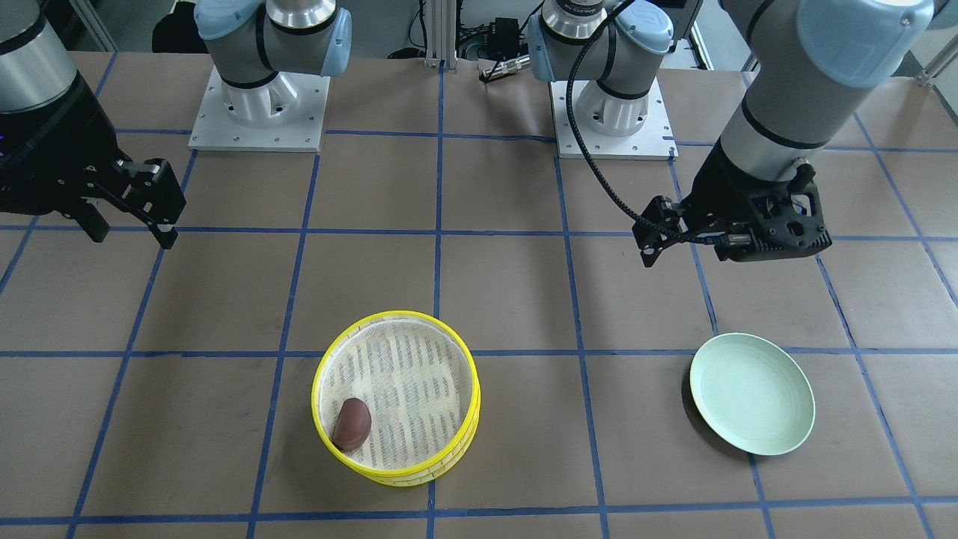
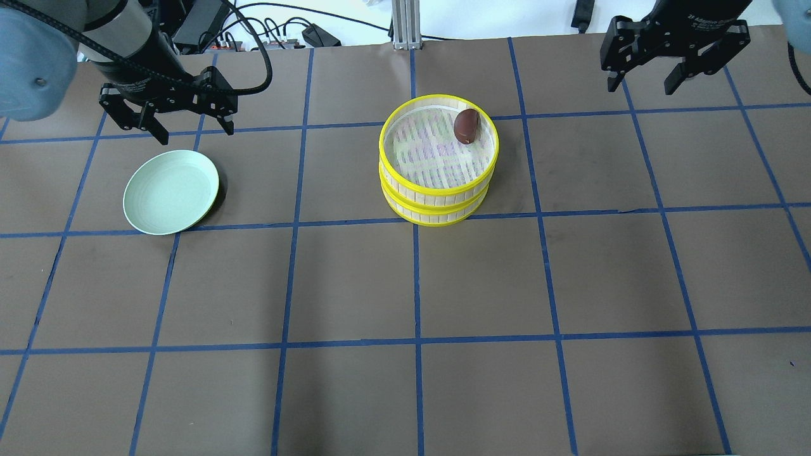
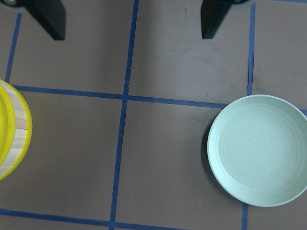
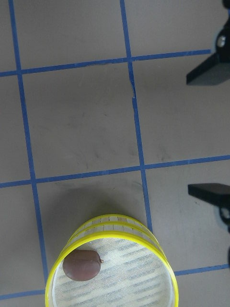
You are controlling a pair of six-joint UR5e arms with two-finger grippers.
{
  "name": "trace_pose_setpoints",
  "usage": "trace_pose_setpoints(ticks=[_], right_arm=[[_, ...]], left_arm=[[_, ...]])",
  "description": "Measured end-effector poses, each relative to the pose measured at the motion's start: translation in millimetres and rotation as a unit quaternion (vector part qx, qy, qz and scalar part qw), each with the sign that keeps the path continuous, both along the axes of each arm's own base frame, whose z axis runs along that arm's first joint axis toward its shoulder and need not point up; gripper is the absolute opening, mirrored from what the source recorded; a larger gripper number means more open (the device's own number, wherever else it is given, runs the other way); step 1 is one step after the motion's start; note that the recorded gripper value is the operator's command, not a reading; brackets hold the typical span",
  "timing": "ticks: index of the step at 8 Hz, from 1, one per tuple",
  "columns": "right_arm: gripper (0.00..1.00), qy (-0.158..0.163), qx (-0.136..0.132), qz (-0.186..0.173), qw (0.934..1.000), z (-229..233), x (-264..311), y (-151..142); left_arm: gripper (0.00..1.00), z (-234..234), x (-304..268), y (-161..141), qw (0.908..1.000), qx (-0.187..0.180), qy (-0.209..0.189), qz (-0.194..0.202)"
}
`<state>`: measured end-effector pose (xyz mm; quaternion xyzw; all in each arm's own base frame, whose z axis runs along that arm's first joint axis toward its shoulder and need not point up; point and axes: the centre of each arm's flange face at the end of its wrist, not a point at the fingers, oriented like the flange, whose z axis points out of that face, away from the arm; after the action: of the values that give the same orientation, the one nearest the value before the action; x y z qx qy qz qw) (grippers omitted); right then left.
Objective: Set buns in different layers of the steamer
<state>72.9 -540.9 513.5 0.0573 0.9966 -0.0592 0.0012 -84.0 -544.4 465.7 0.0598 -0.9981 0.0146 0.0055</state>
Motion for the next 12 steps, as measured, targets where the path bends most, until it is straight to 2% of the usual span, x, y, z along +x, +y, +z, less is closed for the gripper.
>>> trace_pose_setpoints(ticks=[4,12], right_arm=[[0.76,-0.003,-0.001,-0.002,1.0000,0.4,0.7,0.6],[0.79,-0.001,-0.017,0.000,0.9999,15.9,2.0,12.2]], left_arm=[[1.00,7.2,1.6,24.1,0.9997,0.018,-0.016,0.002],[1.00,1.4,-1.7,31.5,0.9993,0.034,-0.015,0.001]])
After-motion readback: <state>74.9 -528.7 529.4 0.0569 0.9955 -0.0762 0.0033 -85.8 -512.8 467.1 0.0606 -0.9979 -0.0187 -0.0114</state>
